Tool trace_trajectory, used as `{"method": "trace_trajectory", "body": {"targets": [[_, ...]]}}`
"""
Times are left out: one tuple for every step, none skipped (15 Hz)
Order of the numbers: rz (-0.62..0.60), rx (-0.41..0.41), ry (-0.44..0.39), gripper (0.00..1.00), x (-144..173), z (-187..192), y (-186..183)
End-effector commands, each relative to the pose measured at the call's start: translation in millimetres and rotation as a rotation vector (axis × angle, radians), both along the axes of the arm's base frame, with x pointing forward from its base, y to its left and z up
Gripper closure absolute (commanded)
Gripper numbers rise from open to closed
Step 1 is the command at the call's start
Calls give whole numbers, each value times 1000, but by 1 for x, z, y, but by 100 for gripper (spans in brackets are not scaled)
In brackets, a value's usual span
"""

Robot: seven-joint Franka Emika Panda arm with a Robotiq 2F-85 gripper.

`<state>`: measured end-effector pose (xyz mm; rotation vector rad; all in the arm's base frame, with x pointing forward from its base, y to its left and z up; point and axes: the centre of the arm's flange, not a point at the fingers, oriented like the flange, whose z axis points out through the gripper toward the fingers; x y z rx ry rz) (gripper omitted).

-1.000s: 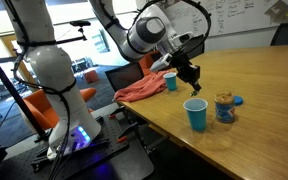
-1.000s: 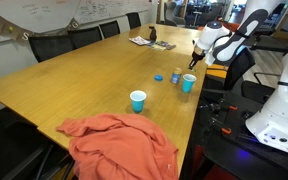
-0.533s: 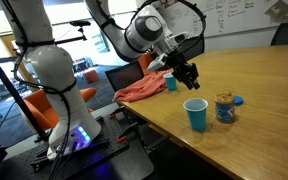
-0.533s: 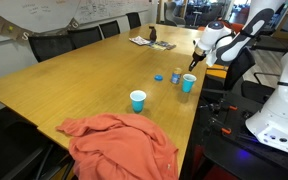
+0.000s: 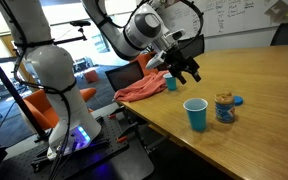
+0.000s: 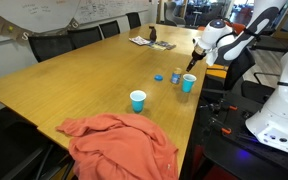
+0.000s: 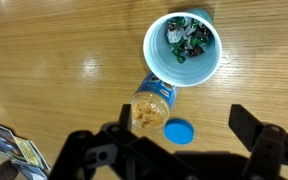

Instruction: Pour the sweets from the left blue cup onto the table then pick the sweets one at a time and put them in the right blue cup

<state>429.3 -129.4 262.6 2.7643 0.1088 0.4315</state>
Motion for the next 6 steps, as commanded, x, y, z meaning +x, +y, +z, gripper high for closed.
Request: {"method": "trace_trajectory", "body": {"targets": [[1, 10, -15, 0, -14, 15, 11], [7, 12, -20, 0, -13, 16, 12], [14, 12, -19, 0, -13, 17, 13], [20, 6, -17, 0, -1, 7, 4], [23, 9, -21, 0, -1, 9, 4], [23, 12, -23, 0, -1, 10, 5]]}}
